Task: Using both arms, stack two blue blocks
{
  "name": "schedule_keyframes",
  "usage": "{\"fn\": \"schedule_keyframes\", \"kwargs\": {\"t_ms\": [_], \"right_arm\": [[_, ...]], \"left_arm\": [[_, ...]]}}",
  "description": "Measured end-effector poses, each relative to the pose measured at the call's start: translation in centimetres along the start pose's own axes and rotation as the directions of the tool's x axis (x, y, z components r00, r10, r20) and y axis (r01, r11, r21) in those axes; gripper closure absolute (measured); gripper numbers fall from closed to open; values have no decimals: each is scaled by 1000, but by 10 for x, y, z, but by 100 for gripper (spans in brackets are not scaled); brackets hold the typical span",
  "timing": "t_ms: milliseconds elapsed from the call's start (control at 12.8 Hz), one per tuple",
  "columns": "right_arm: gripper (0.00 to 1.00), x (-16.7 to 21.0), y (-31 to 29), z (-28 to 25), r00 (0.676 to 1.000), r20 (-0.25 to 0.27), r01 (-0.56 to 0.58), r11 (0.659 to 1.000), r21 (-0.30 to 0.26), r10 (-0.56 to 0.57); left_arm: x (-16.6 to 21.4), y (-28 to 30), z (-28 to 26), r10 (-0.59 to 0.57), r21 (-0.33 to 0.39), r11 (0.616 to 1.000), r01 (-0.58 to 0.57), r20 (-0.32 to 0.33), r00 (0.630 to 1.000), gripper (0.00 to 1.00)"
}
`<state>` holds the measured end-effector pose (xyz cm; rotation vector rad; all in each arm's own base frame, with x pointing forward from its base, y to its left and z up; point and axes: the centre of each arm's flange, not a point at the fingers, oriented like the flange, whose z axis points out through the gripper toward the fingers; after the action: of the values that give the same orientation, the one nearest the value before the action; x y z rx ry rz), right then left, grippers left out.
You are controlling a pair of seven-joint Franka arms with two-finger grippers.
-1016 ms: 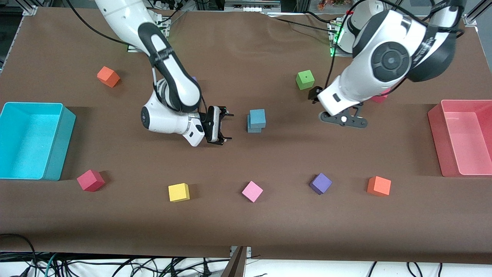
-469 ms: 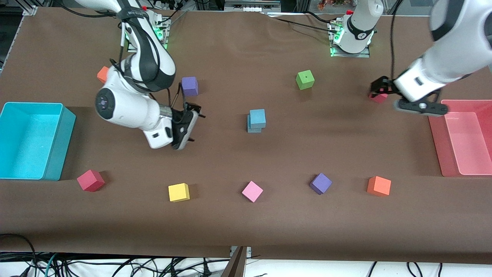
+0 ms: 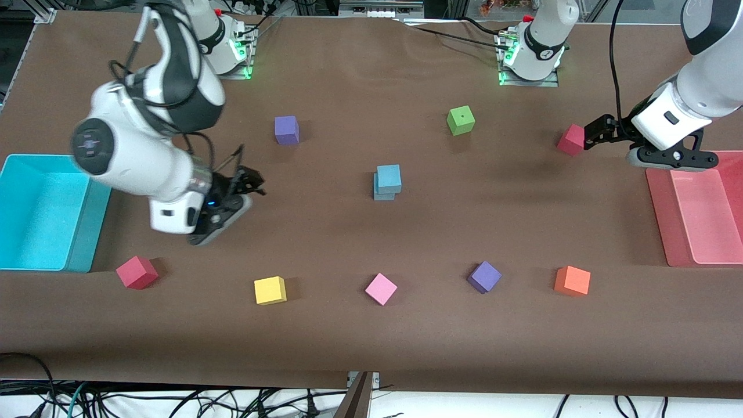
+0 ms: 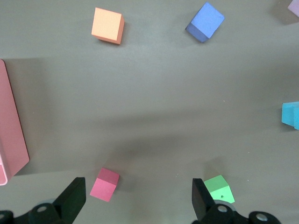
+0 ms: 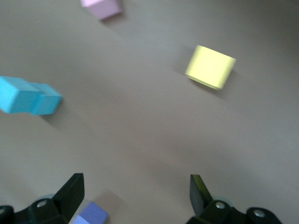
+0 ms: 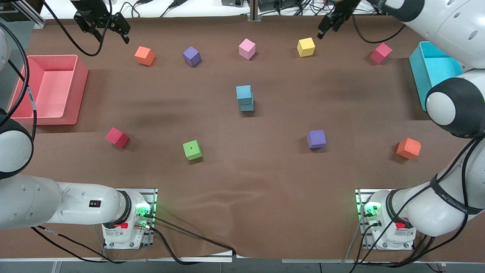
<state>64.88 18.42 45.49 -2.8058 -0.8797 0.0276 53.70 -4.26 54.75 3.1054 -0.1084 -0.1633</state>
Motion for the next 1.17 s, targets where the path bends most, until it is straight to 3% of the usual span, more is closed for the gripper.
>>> {"fn": "schedule_keyframes", "kwargs": {"t_ms": [235, 391, 547, 860, 1095, 1173], "right_arm": [[0, -23, 66, -13, 997, -4, -77, 996, -44, 77], [0, -44, 111, -26, 992, 0, -125, 986, -113, 126], [0, -64, 148, -53, 985, -46, -173, 969, -177, 167], [0, -114, 183, -106, 955, -120, -288, 940, -180, 270], [0, -127, 170, -97, 884, -120, -465, 876, -130, 452], [0, -123, 158, -92, 873, -110, -487, 862, -139, 475]], "left_arm": [[-2, 0, -8, 0, 0, 1000, 0, -5, 1000, 0], [-5, 1, -11, 1, 0, 1000, -1, 15, 1000, 0], [-7, 2, -11, 2, 0, 1000, -2, 29, 1000, 0], [-7, 3, -15, 5, 1, 1000, -5, 21, 1000, 0], [-6, 4, -21, 23, 1, 1000, -23, 8, 1000, 0], [-6, 3, -21, 30, 0, 1000, -30, 8, 1000, 0]]}}
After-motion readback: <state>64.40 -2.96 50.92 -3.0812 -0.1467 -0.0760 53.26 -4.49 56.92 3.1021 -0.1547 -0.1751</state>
